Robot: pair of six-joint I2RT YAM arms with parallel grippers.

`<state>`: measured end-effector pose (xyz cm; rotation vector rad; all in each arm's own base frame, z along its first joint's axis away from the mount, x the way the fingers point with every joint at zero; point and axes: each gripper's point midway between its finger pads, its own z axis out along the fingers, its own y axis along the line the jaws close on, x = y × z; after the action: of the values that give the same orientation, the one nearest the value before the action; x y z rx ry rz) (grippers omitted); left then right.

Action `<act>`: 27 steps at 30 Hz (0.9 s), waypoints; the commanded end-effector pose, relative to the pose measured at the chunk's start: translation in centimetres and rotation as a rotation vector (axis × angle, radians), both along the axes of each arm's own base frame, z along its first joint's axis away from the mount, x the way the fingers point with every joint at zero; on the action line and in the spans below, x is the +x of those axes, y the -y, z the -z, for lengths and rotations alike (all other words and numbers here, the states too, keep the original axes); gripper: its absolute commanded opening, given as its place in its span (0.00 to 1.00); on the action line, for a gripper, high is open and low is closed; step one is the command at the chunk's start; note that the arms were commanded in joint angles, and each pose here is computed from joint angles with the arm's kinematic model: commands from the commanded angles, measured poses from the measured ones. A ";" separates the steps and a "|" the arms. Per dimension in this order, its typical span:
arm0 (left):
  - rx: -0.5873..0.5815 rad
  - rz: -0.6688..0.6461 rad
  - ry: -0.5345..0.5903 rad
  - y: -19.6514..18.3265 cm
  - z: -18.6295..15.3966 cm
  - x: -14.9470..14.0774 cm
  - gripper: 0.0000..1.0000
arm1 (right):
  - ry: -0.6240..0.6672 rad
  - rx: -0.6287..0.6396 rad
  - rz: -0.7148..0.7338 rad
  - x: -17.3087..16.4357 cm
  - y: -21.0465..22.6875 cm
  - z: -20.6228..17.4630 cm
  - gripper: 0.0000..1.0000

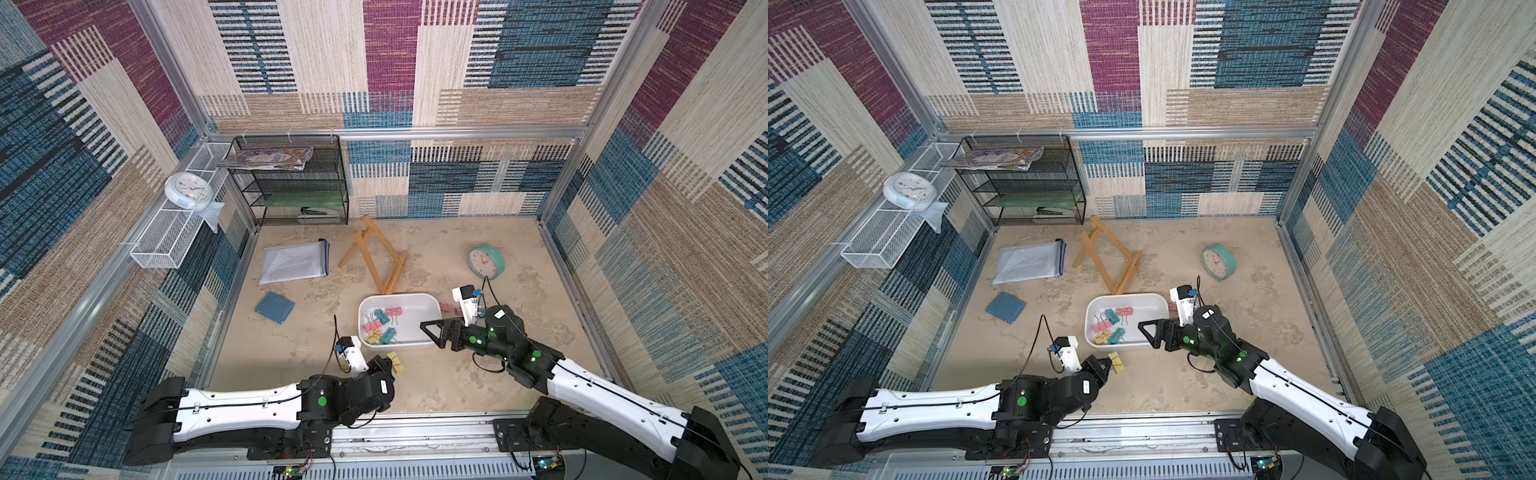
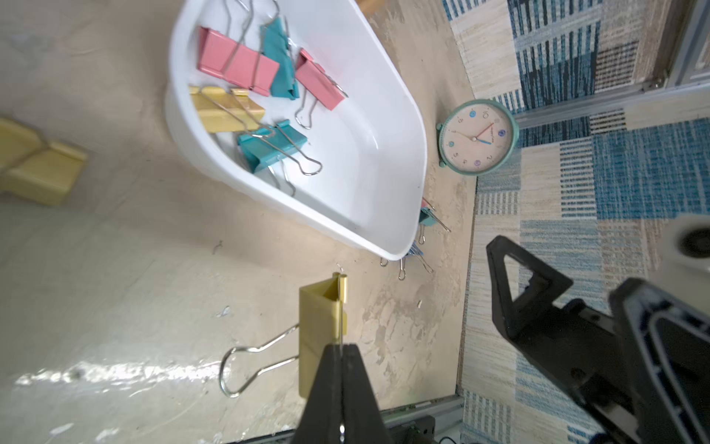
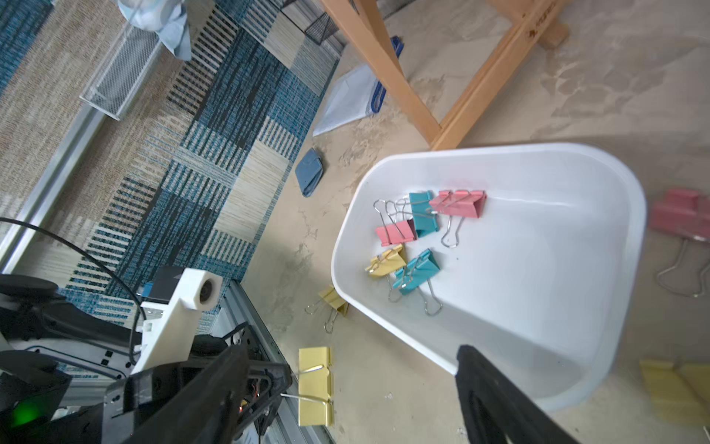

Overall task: Take out the binder clips from the storage box
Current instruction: Place the binder clip at the center of the board.

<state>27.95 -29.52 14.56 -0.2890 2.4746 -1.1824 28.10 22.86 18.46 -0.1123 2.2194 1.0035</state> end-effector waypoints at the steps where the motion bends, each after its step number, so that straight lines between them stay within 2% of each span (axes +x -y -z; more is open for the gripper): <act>1: -0.011 -0.126 0.012 -1.3 -0.8 -0.4 0.00 | 0.003 0.131 0.116 0.6 0.8 -1.8 0.99; 6: 0.009 -0.295 0.040 -3.5 -0.8 -3.6 0.00 | 0.107 0.278 0.085 -0.9 0.8 -4.3 0.97; 9: 0.005 -0.360 0.052 -4.6 -0.5 -5.3 0.00 | 0.119 0.251 0.035 -1.8 0.5 -4.4 0.94; 13: 0.011 -0.417 0.071 -5.3 -0.2 -7.2 0.00 | 0.069 0.203 -0.030 -3.4 -0.5 -2.7 0.90; 19: 0.035 -0.520 0.073 -6.7 0.7 -10.6 0.00 | 0.069 0.107 -0.062 -5.7 -2.2 -1.0 0.89; 23: 0.049 -0.617 0.064 -8.1 2.1 -12.4 0.00 | 0.046 0.112 -0.059 -7.1 -2.9 0.5 0.88; 27: 0.048 -0.712 0.009 -8.7 4.2 -13.0 0.00 | 0.026 0.111 -0.057 -7.8 -3.2 1.4 0.88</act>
<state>14.25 -23.13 11.04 -0.8452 2.2146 -0.8521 19.74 26.16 16.57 -0.1891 2.1746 1.1584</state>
